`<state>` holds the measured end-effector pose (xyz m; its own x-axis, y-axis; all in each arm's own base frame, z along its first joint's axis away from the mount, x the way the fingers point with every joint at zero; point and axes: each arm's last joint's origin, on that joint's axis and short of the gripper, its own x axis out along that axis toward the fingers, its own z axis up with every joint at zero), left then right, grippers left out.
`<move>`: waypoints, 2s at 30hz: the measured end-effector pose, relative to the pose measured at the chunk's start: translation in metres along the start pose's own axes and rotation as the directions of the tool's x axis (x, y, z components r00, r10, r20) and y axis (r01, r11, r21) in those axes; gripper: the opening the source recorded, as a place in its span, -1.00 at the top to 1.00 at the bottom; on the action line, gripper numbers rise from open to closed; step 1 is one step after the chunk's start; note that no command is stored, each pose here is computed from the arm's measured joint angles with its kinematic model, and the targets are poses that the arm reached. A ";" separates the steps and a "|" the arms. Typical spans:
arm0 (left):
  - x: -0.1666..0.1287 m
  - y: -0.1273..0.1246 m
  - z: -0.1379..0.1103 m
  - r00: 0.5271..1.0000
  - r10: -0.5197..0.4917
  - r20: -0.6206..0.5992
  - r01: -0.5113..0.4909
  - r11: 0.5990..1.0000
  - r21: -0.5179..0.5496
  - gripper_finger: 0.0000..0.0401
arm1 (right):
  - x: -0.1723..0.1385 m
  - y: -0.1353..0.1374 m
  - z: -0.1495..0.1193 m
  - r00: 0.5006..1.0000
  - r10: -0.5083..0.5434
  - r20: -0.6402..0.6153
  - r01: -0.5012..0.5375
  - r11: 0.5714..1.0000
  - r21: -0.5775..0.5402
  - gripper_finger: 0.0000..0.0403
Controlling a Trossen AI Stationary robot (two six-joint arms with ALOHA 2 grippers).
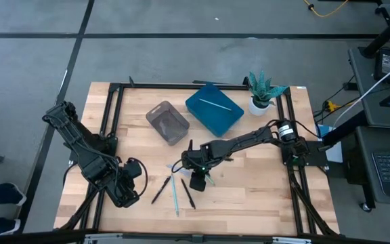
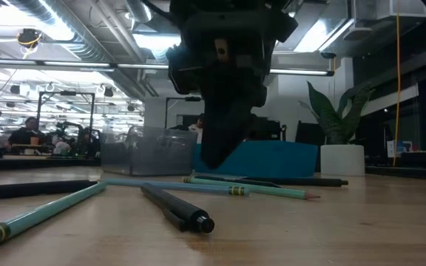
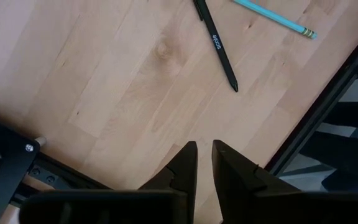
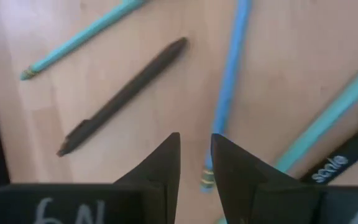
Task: Sort pens & pencils
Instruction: Put the blue pencil into the blue bin
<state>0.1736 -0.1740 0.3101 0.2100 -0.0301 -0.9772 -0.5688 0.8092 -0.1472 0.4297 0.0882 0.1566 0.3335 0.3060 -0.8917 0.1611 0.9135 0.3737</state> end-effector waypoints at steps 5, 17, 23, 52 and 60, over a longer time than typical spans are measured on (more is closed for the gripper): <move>0.000 -0.001 0.000 1.000 -0.012 0.002 0.012 1.000 -0.002 0.78 | 0.011 -0.002 -0.001 1.000 -0.001 -0.016 0.001 1.000 -0.003 0.54; 0.000 -0.003 0.001 1.000 -0.026 0.011 0.026 1.000 -0.003 0.78 | 0.019 -0.005 0.000 1.000 0.003 -0.012 -0.003 1.000 -0.003 0.54; 0.000 -0.002 0.001 1.000 -0.025 0.016 0.025 1.000 -0.003 0.78 | 0.015 0.002 0.005 0.997 0.072 -0.014 -0.072 0.997 -0.009 0.54; 0.000 -0.003 0.001 0.999 -0.026 0.022 0.026 1.000 -0.001 0.78 | 0.000 0.005 0.017 0.989 -0.138 -0.050 0.126 0.973 -0.193 0.54; 0.000 -0.003 0.001 0.999 -0.026 0.023 0.026 1.000 -0.002 0.78 | 0.008 0.001 0.018 0.990 -0.130 -0.057 0.117 0.974 -0.195 0.54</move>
<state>0.1761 -0.1754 0.3107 0.2434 -0.0375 -0.9692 -0.5643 0.8072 -0.1730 0.4488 0.0871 0.1547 0.2558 0.1996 -0.9459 0.0148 0.9775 0.2102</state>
